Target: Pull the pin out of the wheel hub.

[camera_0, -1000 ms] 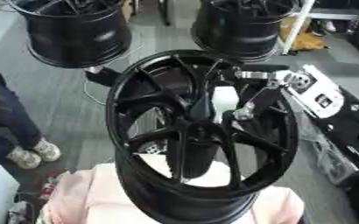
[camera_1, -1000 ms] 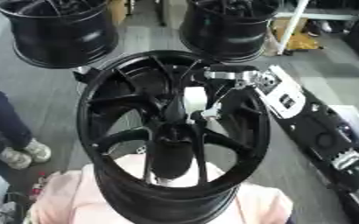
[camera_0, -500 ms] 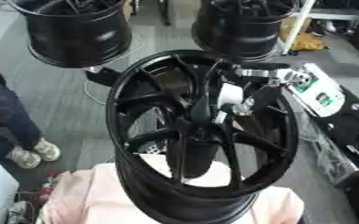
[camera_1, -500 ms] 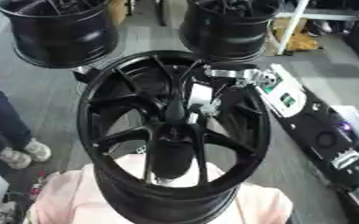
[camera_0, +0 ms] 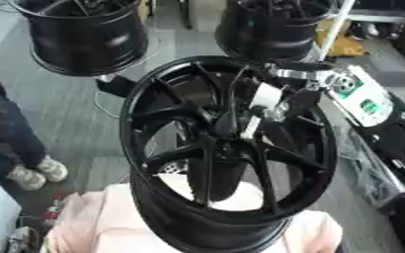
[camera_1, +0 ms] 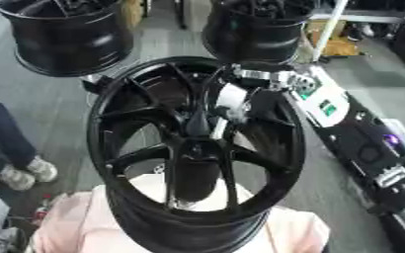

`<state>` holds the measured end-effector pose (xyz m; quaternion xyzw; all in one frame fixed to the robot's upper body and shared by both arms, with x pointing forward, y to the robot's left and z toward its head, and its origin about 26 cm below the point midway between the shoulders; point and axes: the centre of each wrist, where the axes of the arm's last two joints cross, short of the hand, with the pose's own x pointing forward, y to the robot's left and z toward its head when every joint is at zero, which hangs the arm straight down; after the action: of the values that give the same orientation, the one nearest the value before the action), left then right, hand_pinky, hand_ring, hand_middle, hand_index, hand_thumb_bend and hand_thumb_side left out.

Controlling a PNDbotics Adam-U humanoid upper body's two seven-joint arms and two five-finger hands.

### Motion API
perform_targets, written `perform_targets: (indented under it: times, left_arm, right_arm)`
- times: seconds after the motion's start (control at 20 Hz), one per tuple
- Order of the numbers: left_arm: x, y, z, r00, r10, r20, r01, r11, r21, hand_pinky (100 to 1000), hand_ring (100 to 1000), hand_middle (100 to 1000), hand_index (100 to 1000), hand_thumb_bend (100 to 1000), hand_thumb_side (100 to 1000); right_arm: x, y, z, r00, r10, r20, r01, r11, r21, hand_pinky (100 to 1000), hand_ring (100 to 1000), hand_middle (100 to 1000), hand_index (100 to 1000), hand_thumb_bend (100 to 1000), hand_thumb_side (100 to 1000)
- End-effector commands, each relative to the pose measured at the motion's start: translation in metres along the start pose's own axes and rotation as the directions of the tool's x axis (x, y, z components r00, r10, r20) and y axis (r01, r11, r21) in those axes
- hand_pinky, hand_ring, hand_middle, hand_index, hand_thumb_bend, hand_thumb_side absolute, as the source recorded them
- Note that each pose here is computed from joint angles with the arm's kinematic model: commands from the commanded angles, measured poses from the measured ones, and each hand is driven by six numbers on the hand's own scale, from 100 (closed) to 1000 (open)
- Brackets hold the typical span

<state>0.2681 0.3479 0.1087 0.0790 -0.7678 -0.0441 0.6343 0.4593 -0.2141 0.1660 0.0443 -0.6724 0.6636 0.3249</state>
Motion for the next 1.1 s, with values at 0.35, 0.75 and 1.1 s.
perform_targets:
  times: [0.35,0.75,1.1]
  left_arm:
    - [0.006,0.002,-0.001,1.0,-0.025,0.018,0.025,1.0,-0.01,708,620,624,720,191,786]
    - [0.007,0.005,-0.001,0.999,-0.031,0.019,0.03,1.0,0.004,708,620,624,720,191,787]
    - [0.009,0.007,-0.001,0.999,-0.033,0.024,0.033,0.999,0.019,708,621,624,720,190,786]
  right_arm:
    - [0.031,-0.061,0.011,0.964,0.224,0.144,-0.227,0.974,0.007,711,556,313,454,167,406]
    - [0.029,-0.096,0.12,0.967,0.238,-0.092,-0.255,0.914,-0.315,702,546,305,451,191,357]
    - [-0.032,0.01,0.255,0.841,-0.2,-0.503,-0.235,0.701,-0.673,673,534,321,470,251,336]
